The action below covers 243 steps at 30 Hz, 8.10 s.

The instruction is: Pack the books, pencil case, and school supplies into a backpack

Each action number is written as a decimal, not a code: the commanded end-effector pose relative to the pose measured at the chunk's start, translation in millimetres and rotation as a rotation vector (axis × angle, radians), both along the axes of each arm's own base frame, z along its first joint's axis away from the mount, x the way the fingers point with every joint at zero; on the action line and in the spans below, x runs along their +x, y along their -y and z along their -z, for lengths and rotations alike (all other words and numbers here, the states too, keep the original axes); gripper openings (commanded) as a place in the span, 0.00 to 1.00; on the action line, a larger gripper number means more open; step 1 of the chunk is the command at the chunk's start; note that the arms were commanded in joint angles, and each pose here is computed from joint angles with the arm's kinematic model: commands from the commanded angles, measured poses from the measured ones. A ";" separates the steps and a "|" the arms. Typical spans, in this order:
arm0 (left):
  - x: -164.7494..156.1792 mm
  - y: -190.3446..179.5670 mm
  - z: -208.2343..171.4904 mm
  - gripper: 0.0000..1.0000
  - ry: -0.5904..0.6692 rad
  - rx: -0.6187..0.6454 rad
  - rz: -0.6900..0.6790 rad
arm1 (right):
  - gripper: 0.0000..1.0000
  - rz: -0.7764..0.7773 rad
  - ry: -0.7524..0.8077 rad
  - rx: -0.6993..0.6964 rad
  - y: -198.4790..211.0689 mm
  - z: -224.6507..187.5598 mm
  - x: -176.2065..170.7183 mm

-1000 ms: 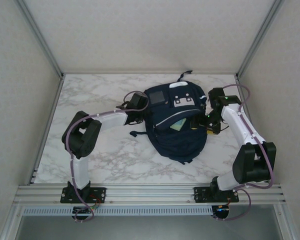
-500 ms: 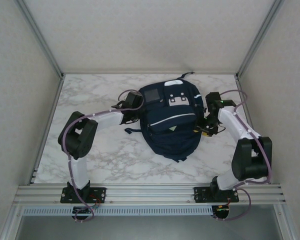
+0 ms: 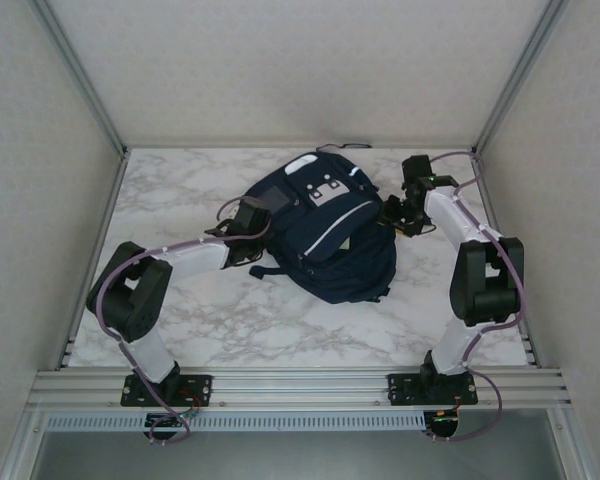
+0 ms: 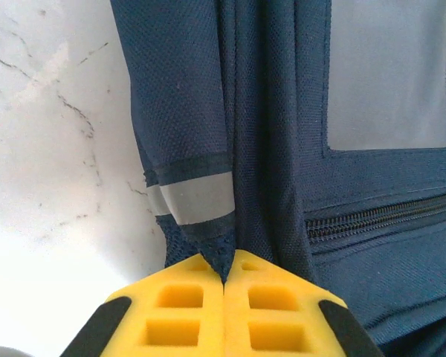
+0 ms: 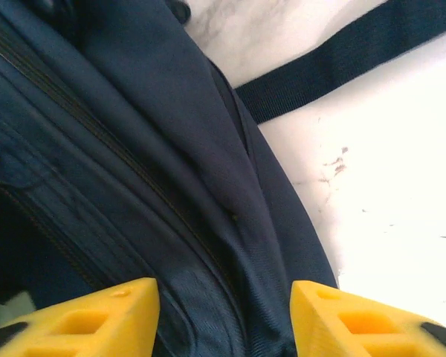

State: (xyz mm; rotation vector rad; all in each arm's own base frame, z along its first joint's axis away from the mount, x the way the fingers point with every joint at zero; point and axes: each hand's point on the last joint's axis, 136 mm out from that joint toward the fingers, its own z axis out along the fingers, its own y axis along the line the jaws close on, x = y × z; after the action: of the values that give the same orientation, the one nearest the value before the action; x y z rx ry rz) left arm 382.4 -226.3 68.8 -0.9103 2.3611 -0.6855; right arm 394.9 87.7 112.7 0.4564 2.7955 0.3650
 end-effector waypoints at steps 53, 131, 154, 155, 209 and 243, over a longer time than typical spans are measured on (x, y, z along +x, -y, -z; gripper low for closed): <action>-8.6 117.8 -60.4 0.00 0.104 -0.257 0.431 | 0.57 -0.017 0.163 -0.041 -32.4 -39.9 -79.6; 43.3 58.0 -74.6 0.00 0.122 -0.073 0.265 | 0.00 -0.554 -0.022 0.007 -154.8 32.1 -124.1; -13.0 77.6 -52.0 0.34 -0.025 -0.309 0.173 | 0.00 -0.584 0.121 0.276 -248.9 -6.6 -96.2; -11.1 78.1 -47.1 0.26 -0.027 -0.306 0.170 | 0.00 -0.577 0.117 0.267 -246.3 -4.8 -97.7; 81.4 -22.9 -21.7 0.00 0.012 -0.061 0.203 | 0.00 -0.601 0.094 0.122 -125.7 8.0 -90.9; 49.5 4.0 -44.4 0.52 -0.011 -0.213 0.067 | 0.00 -0.785 0.132 0.354 -295.4 -10.2 -116.7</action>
State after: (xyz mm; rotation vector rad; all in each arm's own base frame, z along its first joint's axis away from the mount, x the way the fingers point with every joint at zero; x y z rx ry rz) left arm 417.2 -214.6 104.4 -0.9526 2.4215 -0.9435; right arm 316.0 378.8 112.7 -0.5200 2.6396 0.9324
